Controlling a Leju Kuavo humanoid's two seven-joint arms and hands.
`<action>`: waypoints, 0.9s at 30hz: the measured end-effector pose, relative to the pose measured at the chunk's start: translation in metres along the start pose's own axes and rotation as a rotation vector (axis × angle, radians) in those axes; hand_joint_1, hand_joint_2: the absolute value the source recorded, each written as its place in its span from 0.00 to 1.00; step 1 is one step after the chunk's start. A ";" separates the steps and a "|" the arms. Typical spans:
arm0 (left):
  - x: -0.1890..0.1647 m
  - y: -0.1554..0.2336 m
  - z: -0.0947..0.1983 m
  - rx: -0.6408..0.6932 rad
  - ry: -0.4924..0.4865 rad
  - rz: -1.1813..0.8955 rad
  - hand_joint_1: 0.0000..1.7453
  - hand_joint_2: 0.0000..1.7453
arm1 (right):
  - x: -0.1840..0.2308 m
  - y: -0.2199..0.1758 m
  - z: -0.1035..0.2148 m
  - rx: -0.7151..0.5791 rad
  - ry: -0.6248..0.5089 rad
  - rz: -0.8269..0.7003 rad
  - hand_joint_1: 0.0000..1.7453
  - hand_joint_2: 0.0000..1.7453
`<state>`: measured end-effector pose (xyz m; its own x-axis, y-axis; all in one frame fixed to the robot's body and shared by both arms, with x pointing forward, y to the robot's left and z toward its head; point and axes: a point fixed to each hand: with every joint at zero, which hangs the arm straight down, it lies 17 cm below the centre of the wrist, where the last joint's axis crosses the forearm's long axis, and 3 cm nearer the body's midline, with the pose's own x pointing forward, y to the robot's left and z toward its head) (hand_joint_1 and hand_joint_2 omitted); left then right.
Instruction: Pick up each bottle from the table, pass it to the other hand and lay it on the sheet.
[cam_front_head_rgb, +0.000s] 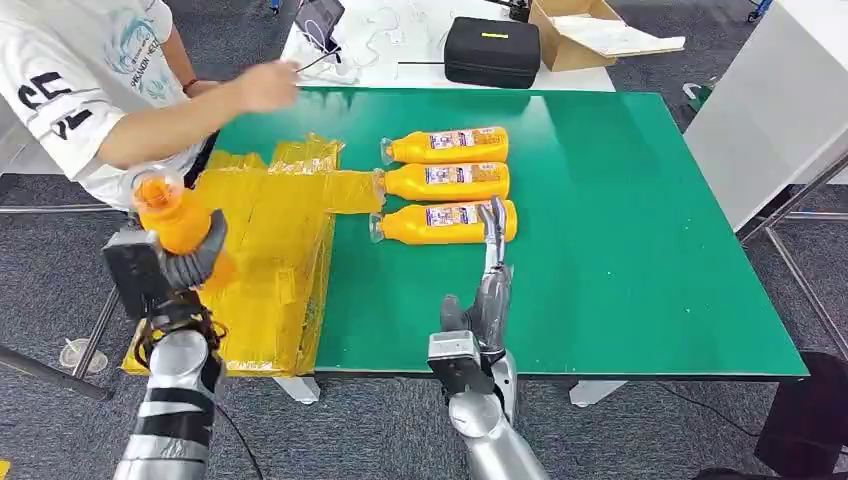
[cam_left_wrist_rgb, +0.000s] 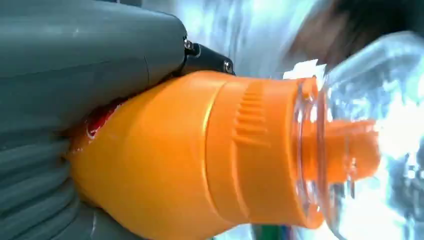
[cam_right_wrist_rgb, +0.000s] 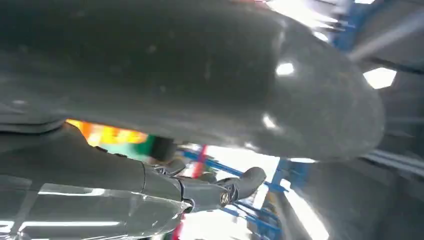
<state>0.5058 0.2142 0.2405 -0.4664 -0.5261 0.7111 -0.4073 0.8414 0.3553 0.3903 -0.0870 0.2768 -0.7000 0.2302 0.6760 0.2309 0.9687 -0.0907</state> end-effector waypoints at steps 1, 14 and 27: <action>-0.005 -0.007 -0.011 -0.051 -0.054 -0.235 1.00 1.00 | 0.009 0.003 -0.004 -0.002 -0.014 -0.031 0.00 0.00; -0.061 -0.063 -0.007 -0.472 -0.326 -0.831 1.00 1.00 | 0.041 0.028 -0.005 0.049 -0.068 -0.142 0.00 0.00; -0.111 -0.076 0.031 -0.707 -0.268 -0.872 1.00 1.00 | 0.043 0.033 -0.003 0.075 -0.065 -0.168 0.00 0.00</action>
<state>0.5639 0.2047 0.1156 -0.4293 -0.9009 -0.0645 -0.1817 0.0162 0.9832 0.3702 -0.0456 0.3048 -0.7673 0.0676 0.6377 0.0579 0.9977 -0.0361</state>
